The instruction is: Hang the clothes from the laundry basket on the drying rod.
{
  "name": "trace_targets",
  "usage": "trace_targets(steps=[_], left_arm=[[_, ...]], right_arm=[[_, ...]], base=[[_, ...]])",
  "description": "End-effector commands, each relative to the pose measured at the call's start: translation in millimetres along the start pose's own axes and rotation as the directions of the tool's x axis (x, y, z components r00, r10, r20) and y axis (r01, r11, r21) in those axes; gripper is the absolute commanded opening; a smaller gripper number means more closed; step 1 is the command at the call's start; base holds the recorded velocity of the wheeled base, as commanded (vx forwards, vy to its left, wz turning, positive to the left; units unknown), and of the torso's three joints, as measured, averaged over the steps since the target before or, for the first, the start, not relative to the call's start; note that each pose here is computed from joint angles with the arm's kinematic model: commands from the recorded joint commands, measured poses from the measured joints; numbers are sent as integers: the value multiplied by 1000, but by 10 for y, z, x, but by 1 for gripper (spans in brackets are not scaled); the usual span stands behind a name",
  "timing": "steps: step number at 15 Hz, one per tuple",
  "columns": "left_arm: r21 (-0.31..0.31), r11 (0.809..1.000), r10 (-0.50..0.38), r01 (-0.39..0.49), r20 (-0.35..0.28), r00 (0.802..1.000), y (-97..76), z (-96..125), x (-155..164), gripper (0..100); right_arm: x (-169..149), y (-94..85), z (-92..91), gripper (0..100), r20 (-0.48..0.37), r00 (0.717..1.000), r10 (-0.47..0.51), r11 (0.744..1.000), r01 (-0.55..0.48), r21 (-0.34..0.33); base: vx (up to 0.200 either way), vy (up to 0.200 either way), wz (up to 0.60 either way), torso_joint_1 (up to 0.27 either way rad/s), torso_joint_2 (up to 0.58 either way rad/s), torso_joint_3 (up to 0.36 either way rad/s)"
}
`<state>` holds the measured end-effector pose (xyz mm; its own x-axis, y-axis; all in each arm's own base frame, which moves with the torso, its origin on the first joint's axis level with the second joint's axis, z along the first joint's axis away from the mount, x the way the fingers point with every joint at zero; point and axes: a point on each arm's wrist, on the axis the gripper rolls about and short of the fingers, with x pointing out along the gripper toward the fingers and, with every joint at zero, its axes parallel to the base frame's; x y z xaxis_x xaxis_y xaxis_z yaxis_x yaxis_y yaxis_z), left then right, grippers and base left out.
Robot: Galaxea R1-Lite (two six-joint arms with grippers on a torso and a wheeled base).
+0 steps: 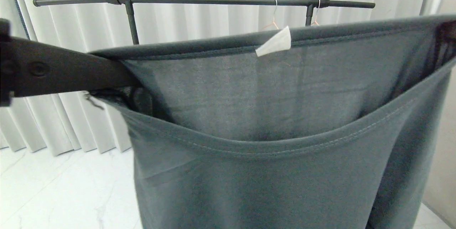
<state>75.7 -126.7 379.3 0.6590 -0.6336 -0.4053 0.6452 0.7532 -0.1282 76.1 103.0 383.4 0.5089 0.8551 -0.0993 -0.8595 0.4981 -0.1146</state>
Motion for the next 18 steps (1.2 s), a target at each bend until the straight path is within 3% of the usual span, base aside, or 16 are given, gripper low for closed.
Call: trace_targets(steps=[1,2,5,9,12,14,16,18], left_arm=[[-45,988,-148,149,26,989,-60,-35,-379,0],[-66,977,-203,204,20,979,-100,-48,-448,0],[-118,921,-369,371,37,929,-199,-10,-666,0],[-122,904,-408,411,52,912,-205,18,-735,0],[-115,907,-402,404,41,915,-214,3,-713,0],[-42,937,-345,346,22,938,-222,-33,-616,0],[34,993,-113,112,18,993,-139,9,-306,0],[96,993,64,-65,5,998,-23,103,-9,0]], right_arm=[[267,-51,-74,0,-24,1000,-16,1000,16,5],[368,-68,-53,0,3,1000,-20,1000,20,1],[652,-113,-10,0,66,997,-28,1000,28,-6],[679,-115,-23,0,62,998,-27,1000,28,-6],[641,-114,-17,0,66,997,-31,999,31,-6],[584,-149,-8,0,69,994,-81,997,81,-3],[472,-194,-17,0,70,988,-136,991,136,1],[332,-193,-57,0,44,987,-153,988,153,5]], base=[[0,0,0,0,0,0],[0,0,0,0,0,0],[0,0,0,0,0,0],[0,0,0,0,0,0],[0,0,0,0,0,0],[0,0,0,0,0,0],[0,0,0,0,0,0],[0,0,0,0,0,0]])
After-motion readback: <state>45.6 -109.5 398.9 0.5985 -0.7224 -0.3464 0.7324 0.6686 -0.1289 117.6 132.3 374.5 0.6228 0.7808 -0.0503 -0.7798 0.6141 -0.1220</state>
